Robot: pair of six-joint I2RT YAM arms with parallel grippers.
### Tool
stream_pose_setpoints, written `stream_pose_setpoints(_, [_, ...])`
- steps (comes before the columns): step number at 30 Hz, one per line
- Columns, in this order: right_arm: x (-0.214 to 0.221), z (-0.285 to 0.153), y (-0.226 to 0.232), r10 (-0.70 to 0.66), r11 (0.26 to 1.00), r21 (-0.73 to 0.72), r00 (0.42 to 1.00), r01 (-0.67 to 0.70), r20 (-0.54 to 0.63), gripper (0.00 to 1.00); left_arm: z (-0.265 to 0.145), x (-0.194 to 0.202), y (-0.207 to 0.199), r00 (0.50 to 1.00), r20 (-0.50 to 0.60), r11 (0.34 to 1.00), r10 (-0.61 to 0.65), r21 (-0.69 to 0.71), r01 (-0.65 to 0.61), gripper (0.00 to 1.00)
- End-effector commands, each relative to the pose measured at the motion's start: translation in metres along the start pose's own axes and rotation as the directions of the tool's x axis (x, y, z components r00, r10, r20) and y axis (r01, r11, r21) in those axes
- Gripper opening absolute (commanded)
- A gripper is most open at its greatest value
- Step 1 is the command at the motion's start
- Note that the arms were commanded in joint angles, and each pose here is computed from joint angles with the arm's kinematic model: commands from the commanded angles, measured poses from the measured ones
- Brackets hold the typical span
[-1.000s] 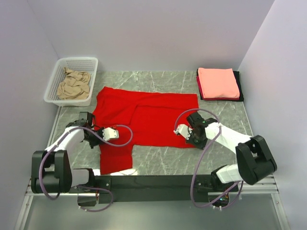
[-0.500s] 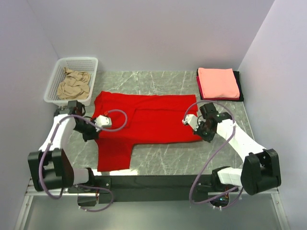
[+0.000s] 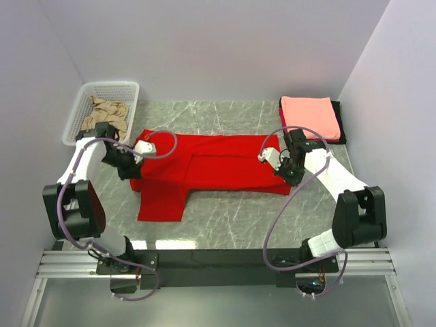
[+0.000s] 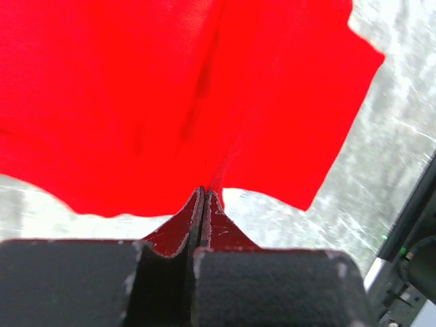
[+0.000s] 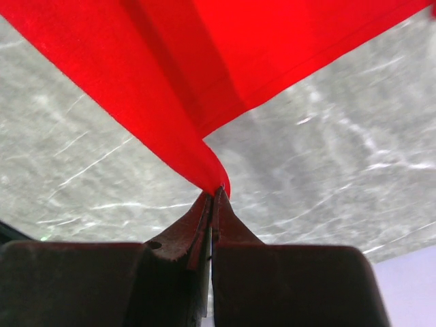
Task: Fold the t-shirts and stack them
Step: Fold the tshirt
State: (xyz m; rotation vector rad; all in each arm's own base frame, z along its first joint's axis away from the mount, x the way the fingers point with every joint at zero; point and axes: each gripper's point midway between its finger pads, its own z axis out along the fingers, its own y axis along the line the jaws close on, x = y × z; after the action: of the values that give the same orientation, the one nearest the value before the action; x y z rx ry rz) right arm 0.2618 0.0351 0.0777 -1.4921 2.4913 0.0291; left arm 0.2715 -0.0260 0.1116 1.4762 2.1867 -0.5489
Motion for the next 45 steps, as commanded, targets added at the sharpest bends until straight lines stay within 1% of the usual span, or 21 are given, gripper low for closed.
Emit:
stream_pose_setpoints(1, [-0.012, -0.008, -0.021, -0.019, 1.0, 0.021, 1.0, 0.018, 0.016, 0.0, -0.007, -0.018, 0.021, 0.999, 0.048, 1.0, -0.022, -0.015, 0.023, 0.01])
stream_pose_setpoints(12, [-0.04, 0.003, -0.076, -0.024, 0.999, 0.032, 1.0, 0.024, -0.009, 0.0, -0.003, -0.033, 0.076, 0.996, 0.062, 0.996, -0.065, -0.051, 0.068, 0.01])
stream_pose_setpoints(19, [-0.053, 0.022, -0.097, -0.022, 1.0, 0.003, 0.999, 0.022, -0.041, 0.0, 0.012, -0.023, 0.094, 0.995, 0.029, 0.995, -0.095, -0.038, 0.096, 0.01])
stream_pose_setpoints(21, [-0.055, 0.025, -0.105, -0.016, 1.0, 0.024, 0.998, 0.017, -0.055, 0.0, 0.015, -0.021, 0.098, 0.994, 0.028, 0.993, -0.105, -0.047, 0.106, 0.03])
stream_pose_setpoints(22, [-0.056, 0.031, -0.108, -0.005, 1.0, 0.03, 0.998, 0.007, -0.063, 0.09, 0.018, -0.022, 0.106, 0.992, 0.032, 0.99, -0.118, -0.07, 0.12, 0.11])
stream_pose_setpoints(23, [-0.056, 0.033, -0.11, 0.005, 0.999, 0.037, 0.998, -0.002, -0.069, 0.15, 0.02, -0.022, 0.112, 0.991, 0.036, 0.987, -0.128, -0.092, 0.13, 0.15])
stream_pose_setpoints(25, [-0.059, 0.032, -0.116, 0.02, 0.998, 0.055, 0.997, -0.016, -0.073, 0.24, 0.022, -0.024, 0.121, 0.983, 0.048, 0.974, -0.175, -0.139, 0.18, 0.21])
stream_pose_setpoints(26, [-0.059, 0.031, -0.118, 0.035, 0.997, 0.066, 0.997, -0.03, -0.074, 0.24, 0.021, -0.026, 0.137, 0.984, 0.06, 0.963, -0.169, -0.201, 0.178, 0.25])
stream_pose_setpoints(27, [-0.058, 0.031, -0.118, 0.042, 0.997, 0.072, 0.996, -0.036, -0.078, 0.25, 0.019, -0.026, 0.144, 0.98, 0.068, 0.953, -0.184, -0.233, 0.195, 0.28])
stream_pose_setpoints(28, [-0.053, 0.029, -0.121, 0.054, 0.995, 0.092, 0.994, -0.045, -0.092, 0.35, 0.016, -0.029, 0.15, 0.973, 0.087, 0.937, -0.213, -0.264, 0.229, 0.3])
stream_pose_setpoints(29, [-0.054, 0.029, -0.121, 0.069, 0.993, 0.106, 0.993, -0.059, -0.091, 0.39, 0.015, -0.03, 0.156, 0.972, 0.096, 0.929, -0.212, -0.29, 0.231, 0.34])
stream_pose_setpoints(30, [-0.05, 0.03, -0.12, 0.078, 0.991, 0.112, 0.991, -0.066, -0.107, 0.45, 0.014, -0.03, 0.157, 0.971, 0.095, 0.924, -0.221, -0.297, 0.24, 0.35])
stream_pose_setpoints(31, [-0.049, 0.025, -0.121, 0.091, 0.988, 0.131, 0.99, -0.077, -0.107, 0.47, 0.012, -0.031, 0.156, 0.97, 0.098, 0.923, -0.224, -0.297, 0.244, 0.35])
stream_pose_setpoints(34, [-0.051, 0.014, -0.118, 0.142, 0.982, 0.136, 0.987, -0.131, -0.074, 0.47, 0.009, -0.033, 0.14, 0.973, 0.097, 0.938, -0.207, -0.263, 0.226, 0.36])
stream_pose_setpoints(36, [-0.053, 0.011, -0.102, 0.165, 0.984, 0.071, 0.985, -0.161, -0.055, 0.45, 0.01, -0.031, 0.127, 0.976, 0.099, 0.944, -0.195, -0.252, 0.214, 0.36])
stream_pose_setpoints(38, [-0.055, 0.011, -0.086, 0.176, 0.984, 0.01, 0.983, -0.175, -0.046, 0.38, 0.017, -0.023, 0.114, 0.979, 0.082, 0.953, -0.185, -0.229, 0.199, 0.37])
stream_pose_setpoints(39, [-0.056, 0.012, -0.081, 0.181, 0.983, -0.011, 0.982, -0.182, -0.043, 0.31, 0.018, -0.023, 0.112, 0.981, 0.07, 0.954, -0.18, -0.232, 0.191, 0.37])
stream_pose_setpoints(41, [-0.056, 0.015, -0.069, 0.216, 0.973, -0.075, 0.975, -0.22, -0.054, 0.26, 0.021, -0.021, 0.106, 0.978, 0.061, 0.954, -0.198, -0.216, 0.207, 0.38])
stream_pose_setpoints(42, [-0.056, 0.019, -0.065, 0.228, 0.967, -0.098, 0.971, -0.234, -0.065, 0.24, 0.024, -0.019, 0.094, 0.974, 0.049, 0.959, -0.221, -0.169, 0.226, 0.39])
stream_pose_setpoints(44, [-0.057, 0.019, -0.057, 0.259, 0.954, -0.136, 0.963, -0.267, -0.073, 0.24, 0.026, -0.018, 0.076, 0.974, 0.039, 0.969, -0.221, -0.107, 0.224, 0.47])
stream_pose_setpoints(45, [-0.058, 0.021, -0.055, 0.265, 0.951, -0.143, 0.961, -0.274, -0.076, 0.24, 0.021, -0.019, 0.067, 0.984, 0.039, 0.979, -0.173, -0.1, 0.176, 0.5])
